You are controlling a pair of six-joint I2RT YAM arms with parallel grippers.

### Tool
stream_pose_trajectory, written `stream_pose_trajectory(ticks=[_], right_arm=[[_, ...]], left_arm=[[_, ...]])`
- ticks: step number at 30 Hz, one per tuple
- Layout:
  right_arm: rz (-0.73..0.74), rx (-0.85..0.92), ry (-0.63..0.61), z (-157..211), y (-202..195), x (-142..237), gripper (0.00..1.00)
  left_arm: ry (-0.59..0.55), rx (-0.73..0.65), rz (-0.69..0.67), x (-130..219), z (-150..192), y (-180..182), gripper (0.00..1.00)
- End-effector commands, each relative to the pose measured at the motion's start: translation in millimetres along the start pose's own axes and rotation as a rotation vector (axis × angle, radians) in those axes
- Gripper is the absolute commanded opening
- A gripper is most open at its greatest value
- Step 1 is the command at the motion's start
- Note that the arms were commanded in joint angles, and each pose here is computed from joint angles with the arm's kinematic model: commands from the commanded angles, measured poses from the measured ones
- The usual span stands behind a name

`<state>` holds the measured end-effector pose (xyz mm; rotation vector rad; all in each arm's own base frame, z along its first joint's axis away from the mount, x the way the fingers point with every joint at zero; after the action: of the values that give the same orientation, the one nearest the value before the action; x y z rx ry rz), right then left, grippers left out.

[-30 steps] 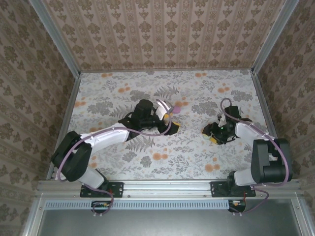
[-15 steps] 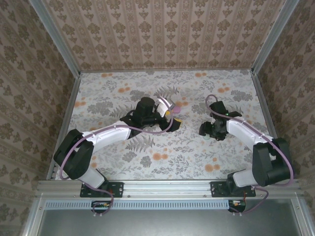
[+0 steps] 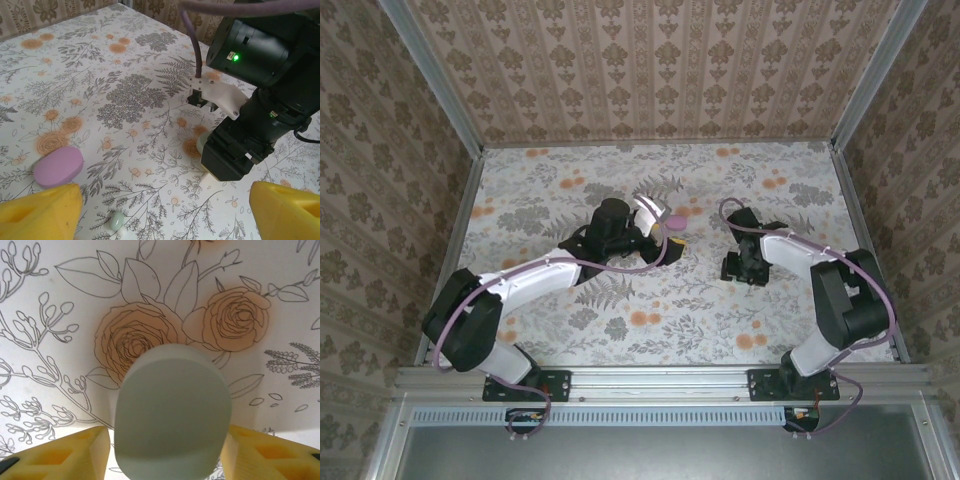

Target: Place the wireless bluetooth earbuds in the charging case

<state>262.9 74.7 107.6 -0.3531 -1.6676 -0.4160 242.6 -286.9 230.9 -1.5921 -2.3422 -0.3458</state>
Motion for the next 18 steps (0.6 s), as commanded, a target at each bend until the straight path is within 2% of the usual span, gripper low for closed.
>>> stream_pose_trajectory(ticks=[1,5,10,15,18], right_arm=[[0.036,0.0,-0.034,-6.4,7.2,1.7,0.56],[0.065,0.015,-0.059,-6.7,11.2,2.0,0.46],[0.048,0.058,-0.07,-1.5,22.0,5.8,0.43],[-0.11,0.251,-0.041,17.0,40.8,8.8,0.43],[-0.266,0.329,-0.089,21.8,48.1,21.1,0.43]], left_arm=[[-0.009,-0.007,-0.023,7.2,-2.2,1.2,0.88],[-0.008,-0.008,-0.028,7.5,-2.7,2.1,0.88],[-0.003,-0.01,-0.055,8.1,-4.2,4.9,0.88],[-0.004,0.008,-0.154,16.6,-5.3,13.2,0.88],[-0.014,0.062,-0.21,25.8,-2.6,22.5,0.87]])
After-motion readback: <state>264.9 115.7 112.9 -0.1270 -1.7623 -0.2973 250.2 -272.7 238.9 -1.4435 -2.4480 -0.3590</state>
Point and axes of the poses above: each hand's point on the last joint's axis, 136 mm out from that joint toward the fingers, its own x axis back along the fingers, its own y axis along the line the jaws close on, z = x × y, the point moved 9 cm from there along x, back along the fingers, and after that the axes turned 15 degrees about -x, right-handed, at the moved point
